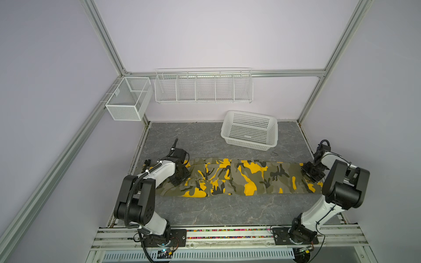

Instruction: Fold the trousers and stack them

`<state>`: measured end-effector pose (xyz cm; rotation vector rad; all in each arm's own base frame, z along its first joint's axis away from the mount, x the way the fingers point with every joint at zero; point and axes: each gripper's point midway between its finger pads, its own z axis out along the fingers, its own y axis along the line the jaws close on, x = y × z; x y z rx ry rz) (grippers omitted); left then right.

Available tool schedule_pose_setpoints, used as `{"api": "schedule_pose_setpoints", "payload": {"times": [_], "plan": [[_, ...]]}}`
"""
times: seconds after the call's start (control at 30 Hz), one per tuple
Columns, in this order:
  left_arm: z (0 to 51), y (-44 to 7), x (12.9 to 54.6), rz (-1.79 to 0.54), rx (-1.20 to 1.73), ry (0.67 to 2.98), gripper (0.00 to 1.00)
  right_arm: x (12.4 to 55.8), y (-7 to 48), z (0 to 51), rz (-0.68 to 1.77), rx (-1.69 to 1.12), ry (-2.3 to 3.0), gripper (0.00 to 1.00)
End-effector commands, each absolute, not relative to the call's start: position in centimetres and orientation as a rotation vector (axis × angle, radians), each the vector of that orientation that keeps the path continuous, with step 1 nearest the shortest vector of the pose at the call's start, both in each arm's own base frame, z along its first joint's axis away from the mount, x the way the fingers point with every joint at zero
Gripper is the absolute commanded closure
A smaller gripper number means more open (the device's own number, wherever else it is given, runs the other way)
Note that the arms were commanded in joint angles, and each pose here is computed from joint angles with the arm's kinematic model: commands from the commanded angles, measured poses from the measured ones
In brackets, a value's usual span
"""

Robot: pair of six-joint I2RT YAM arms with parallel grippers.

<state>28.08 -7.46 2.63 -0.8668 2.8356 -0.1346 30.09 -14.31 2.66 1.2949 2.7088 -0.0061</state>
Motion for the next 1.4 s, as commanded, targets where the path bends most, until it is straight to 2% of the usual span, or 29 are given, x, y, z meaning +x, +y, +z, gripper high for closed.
{"api": "schedule_pose_setpoints", "payload": {"times": [0.0,0.17,0.3,0.37,0.5,0.57,0.7,0.9,1.03,1.17,1.37], "plan": [[4.4,-7.0,27.0,-0.073,-0.848,2.883,0.38,33.3,-11.1,7.0,0.128,0.955,2.703,0.54],[9.4,-4.8,29.1,0.132,-0.645,2.842,0.35,36.2,-4.3,11.9,0.305,0.464,2.626,0.49],[12.3,-5.7,31.9,0.092,-0.299,2.814,0.34,36.5,4.2,14.6,0.474,-0.056,2.536,0.42],[13.2,-6.7,32.9,0.040,0.010,2.818,0.34,36.0,7.8,15.5,0.512,-0.266,2.491,0.41],[13.8,-8.2,33.2,-0.034,0.604,2.763,0.36,34.5,15.0,15.9,0.555,-0.686,2.365,0.38],[13.6,-8.3,33.1,-0.031,0.800,2.729,0.36,33.7,18.0,15.4,0.547,-0.871,2.328,0.36],[12.7,-7.0,34.6,-0.007,0.916,2.703,0.37,32.9,22.8,13.2,0.507,-1.176,2.275,0.34],[10.6,-8.0,36.1,-0.049,1.140,2.650,0.37,33.9,27.7,9.9,0.440,-1.449,2.213,0.32],[9.2,-8.4,36.6,-0.077,1.241,2.633,0.37,35.1,29.8,8.2,0.463,-1.520,2.202,0.32],[7.9,-9.6,36.7,-0.188,1.302,2.627,0.38,34.8,31.1,6.4,0.524,-1.607,2.215,0.33],[6.4,-10.0,37.4,-0.222,1.333,2.627,0.39,34.3,32.3,4.0,0.571,-1.672,2.241,0.35]]}}
